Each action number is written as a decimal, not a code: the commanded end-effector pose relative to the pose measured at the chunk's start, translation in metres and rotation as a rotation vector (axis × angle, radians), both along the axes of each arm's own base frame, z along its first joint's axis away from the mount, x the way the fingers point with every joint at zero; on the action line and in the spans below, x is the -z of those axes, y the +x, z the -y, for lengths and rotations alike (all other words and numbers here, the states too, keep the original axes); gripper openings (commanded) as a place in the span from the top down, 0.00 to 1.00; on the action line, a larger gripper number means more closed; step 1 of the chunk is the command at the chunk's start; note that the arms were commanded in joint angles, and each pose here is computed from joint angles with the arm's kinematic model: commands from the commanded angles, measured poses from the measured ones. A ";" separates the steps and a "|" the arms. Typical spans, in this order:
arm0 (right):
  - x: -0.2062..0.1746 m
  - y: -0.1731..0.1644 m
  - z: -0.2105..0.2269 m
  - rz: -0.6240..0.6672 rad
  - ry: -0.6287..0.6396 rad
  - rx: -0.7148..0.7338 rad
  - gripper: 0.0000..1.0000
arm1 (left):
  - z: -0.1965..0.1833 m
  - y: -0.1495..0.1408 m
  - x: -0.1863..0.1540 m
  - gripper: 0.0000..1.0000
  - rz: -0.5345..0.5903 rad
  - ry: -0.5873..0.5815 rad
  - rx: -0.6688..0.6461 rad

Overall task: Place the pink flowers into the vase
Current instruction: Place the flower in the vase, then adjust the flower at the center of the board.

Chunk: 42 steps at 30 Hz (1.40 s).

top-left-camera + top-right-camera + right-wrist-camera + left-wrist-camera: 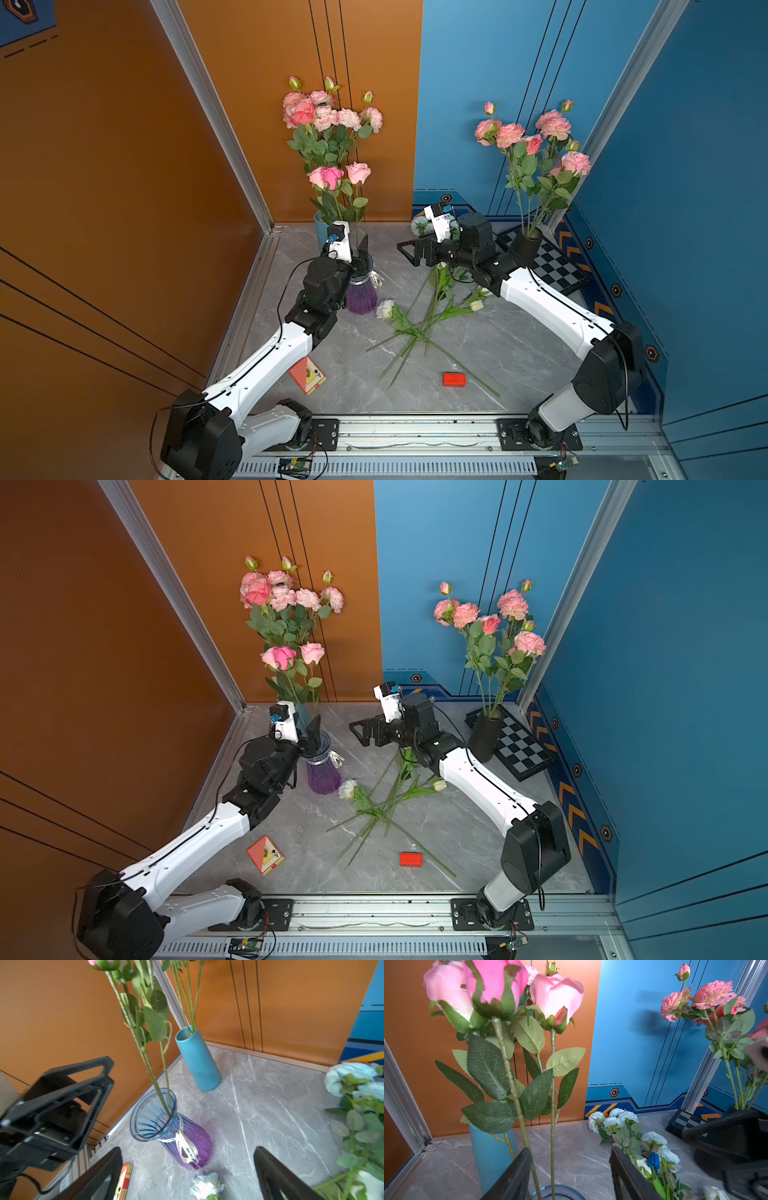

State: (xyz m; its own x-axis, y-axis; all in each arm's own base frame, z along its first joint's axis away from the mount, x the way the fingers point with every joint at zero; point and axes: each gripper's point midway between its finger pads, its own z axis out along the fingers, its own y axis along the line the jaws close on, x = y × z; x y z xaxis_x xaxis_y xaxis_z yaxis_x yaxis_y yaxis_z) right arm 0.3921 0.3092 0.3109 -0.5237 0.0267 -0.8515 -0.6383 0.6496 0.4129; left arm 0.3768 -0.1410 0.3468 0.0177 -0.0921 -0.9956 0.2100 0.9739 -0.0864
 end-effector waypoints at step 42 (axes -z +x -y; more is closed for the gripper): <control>0.230 0.006 0.134 -0.680 -0.491 0.382 0.00 | 0.122 -0.078 0.046 0.01 -0.172 0.273 0.346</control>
State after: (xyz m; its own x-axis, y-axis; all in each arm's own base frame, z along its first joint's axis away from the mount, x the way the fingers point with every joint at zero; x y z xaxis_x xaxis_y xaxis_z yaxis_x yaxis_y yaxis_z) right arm 0.4052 0.1812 0.0850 -0.9406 0.0260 -0.3386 -0.0699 0.9609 0.2678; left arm 0.2992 -0.2599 0.3121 -0.1016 0.2000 -0.9745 0.5402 0.8336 0.1148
